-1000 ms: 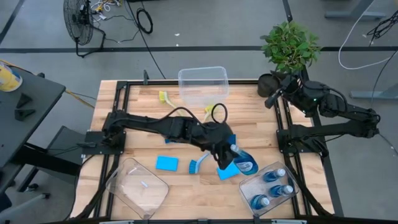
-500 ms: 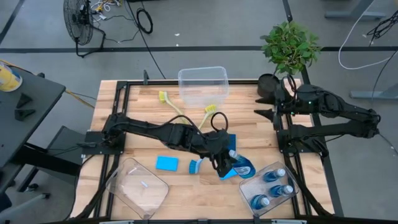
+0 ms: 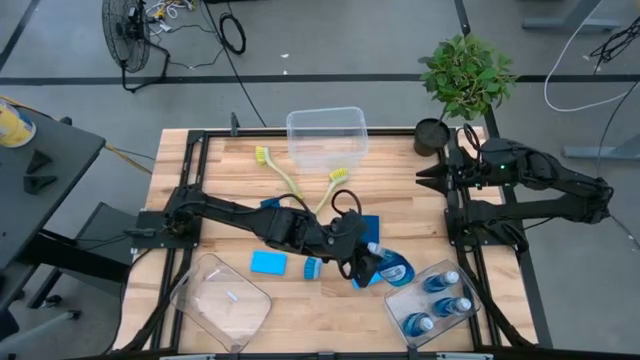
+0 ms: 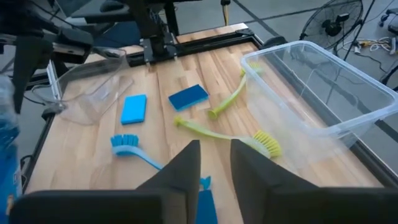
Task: Pick & Place Kitchen Sink Supplies
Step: Put the blue dishwashing liquid into the bottom right transparent bin
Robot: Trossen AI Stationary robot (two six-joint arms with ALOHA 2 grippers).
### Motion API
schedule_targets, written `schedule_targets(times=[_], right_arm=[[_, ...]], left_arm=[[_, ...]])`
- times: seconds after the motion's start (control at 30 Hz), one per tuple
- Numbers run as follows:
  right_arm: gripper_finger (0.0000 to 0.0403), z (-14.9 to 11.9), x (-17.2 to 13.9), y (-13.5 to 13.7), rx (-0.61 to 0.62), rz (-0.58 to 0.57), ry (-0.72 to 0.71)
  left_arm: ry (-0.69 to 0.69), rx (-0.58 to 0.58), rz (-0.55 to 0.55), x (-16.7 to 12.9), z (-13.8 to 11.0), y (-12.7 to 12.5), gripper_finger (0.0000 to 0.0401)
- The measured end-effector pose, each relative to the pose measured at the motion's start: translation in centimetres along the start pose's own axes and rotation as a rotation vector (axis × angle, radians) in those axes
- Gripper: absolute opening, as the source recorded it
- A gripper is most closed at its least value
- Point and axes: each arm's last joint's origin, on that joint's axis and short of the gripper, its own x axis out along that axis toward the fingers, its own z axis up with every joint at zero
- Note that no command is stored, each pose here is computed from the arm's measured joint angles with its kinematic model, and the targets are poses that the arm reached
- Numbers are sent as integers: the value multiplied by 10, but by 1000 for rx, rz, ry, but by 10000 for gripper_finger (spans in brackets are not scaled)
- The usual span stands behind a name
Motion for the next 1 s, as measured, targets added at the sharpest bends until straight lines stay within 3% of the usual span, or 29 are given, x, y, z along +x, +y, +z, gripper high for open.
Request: schedule_targets(times=[0.3, 1.0], right_arm=[[66, 0, 0, 0, -13, -1, 1], [66, -4, 1, -1, -15, -8, 41]], left_arm=[[-36, -48, -34, 15, -11, -6, 138], [92, -16, -57, 58, -38, 5, 138]])
